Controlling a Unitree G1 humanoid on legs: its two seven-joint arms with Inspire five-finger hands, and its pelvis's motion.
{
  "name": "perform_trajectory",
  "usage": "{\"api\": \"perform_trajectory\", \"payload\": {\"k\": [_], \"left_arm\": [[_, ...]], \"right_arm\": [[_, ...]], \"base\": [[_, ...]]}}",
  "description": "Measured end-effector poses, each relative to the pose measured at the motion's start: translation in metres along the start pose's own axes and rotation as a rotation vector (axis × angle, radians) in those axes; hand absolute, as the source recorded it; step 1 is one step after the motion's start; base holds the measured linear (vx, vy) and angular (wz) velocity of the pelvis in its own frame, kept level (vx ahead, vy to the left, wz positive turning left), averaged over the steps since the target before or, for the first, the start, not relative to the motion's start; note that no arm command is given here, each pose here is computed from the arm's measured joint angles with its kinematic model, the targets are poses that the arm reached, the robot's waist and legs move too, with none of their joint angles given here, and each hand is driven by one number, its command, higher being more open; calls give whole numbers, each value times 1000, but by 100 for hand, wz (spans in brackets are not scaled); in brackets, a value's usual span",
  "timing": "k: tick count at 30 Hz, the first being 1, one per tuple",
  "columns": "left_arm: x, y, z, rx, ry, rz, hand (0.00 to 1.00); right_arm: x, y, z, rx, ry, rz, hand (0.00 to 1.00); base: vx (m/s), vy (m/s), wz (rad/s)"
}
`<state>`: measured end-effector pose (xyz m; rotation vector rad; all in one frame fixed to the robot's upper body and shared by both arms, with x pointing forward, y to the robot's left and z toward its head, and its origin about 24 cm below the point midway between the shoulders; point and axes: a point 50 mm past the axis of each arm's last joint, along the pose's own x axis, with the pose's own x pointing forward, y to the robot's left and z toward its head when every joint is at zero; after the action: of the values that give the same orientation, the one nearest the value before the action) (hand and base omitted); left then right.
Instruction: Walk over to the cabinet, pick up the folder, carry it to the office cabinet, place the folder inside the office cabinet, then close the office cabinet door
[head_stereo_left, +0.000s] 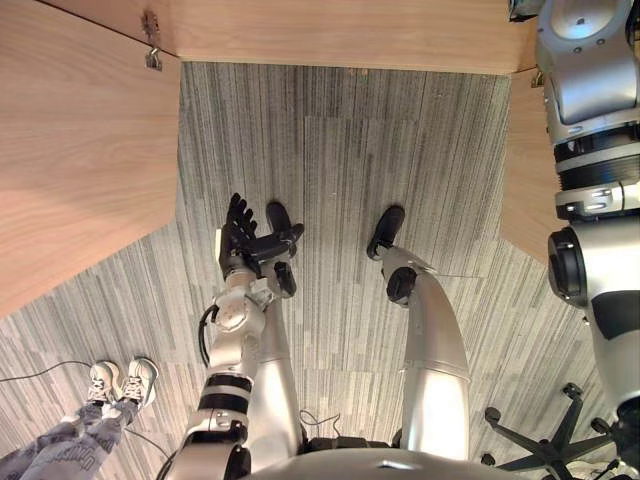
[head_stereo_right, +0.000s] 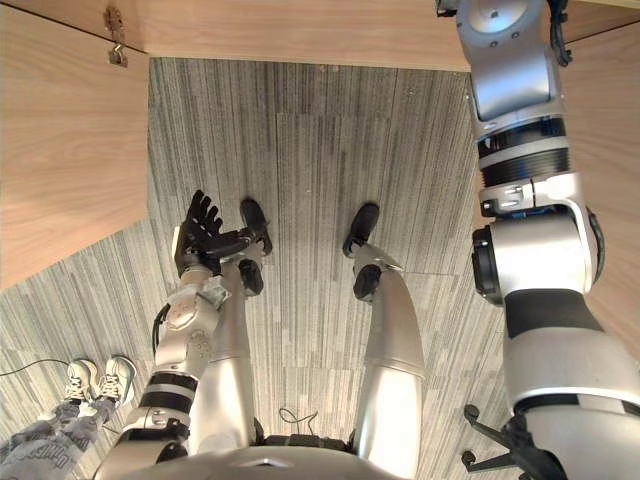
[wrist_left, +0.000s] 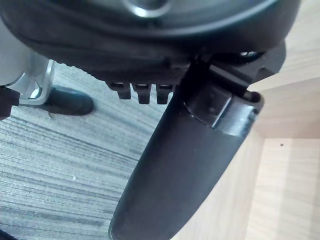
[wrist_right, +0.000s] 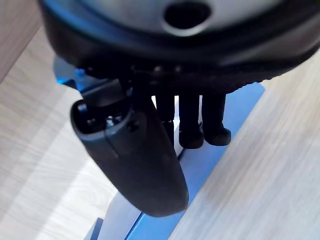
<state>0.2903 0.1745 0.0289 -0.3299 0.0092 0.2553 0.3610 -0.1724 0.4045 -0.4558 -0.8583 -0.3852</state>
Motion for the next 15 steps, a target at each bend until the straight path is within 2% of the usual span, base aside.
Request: {"api": "perform_trajectory", "payload": {"k": [13,14,15], "left_arm": [[0,-1,0,-9,1,-6,100],[0,-2,0,-9,2,-7,100],[1,-2,-1,-8,5,-7,100]], "right_arm": [[-9,0,1,24,-28,-2,0],[-13,1,0,26,-31,2,100],[-22,4,-7,29,-25,13,100]], "base": [[0,0,0],[0,0,0],[0,0,0]]}}
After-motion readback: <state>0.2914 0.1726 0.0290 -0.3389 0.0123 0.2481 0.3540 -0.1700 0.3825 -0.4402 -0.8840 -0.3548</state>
